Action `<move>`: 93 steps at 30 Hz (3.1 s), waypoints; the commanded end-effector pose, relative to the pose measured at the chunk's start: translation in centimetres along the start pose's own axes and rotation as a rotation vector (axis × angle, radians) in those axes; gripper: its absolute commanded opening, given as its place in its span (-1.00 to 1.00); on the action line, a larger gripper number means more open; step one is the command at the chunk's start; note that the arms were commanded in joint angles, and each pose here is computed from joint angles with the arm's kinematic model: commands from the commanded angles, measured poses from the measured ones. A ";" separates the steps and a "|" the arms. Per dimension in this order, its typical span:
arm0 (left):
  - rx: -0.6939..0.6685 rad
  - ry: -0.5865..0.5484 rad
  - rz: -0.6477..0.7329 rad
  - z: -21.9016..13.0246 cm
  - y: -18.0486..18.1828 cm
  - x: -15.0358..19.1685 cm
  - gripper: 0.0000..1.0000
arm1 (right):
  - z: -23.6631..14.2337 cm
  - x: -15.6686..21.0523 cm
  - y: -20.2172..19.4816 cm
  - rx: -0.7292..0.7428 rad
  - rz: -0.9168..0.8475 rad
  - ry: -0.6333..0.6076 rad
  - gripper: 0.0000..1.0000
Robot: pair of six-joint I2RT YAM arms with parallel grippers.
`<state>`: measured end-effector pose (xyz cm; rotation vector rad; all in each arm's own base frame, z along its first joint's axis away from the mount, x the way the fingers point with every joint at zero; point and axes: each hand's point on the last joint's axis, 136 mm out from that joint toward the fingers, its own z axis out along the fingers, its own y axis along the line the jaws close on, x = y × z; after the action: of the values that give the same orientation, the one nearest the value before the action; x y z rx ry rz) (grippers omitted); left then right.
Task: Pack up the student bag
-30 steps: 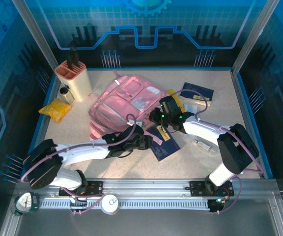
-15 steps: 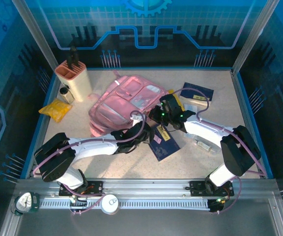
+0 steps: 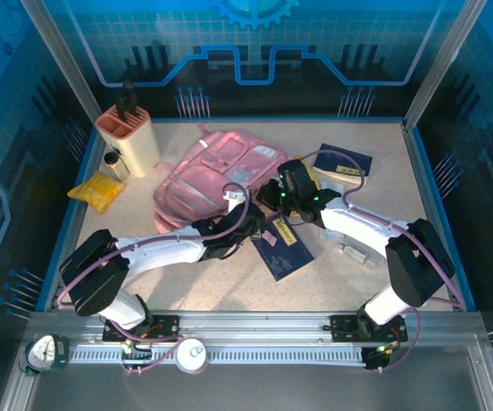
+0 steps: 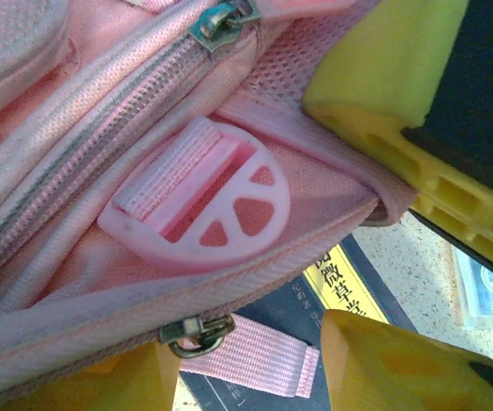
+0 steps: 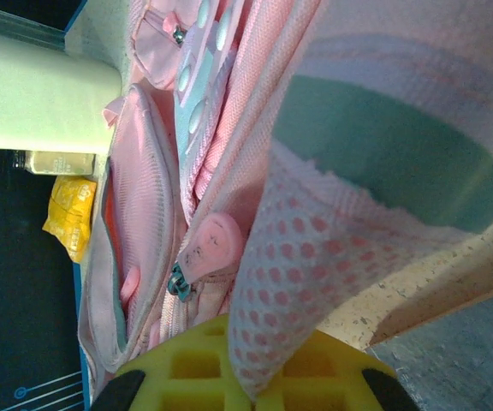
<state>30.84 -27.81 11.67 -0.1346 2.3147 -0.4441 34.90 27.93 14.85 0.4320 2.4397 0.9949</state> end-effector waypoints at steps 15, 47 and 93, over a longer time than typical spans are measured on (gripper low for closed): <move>-0.132 -0.135 0.000 0.6 1.5 -4.7 -0.64 | -0.5 0.5 2.3 -0.074 -0.041 0.028 -0.96; -0.221 0.224 -0.065 -7.4 10.2 2.7 -1.00 | 1.3 -6.4 -0.7 -0.011 -0.073 -0.037 -1.00; -0.171 0.311 0.014 -4.0 7.3 2.6 -1.00 | 5.8 4.6 -1.6 -0.030 0.117 0.209 -0.14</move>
<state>25.96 -20.63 9.30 -0.1710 2.6628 -0.3107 32.69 31.66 7.77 0.4889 2.6532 1.1622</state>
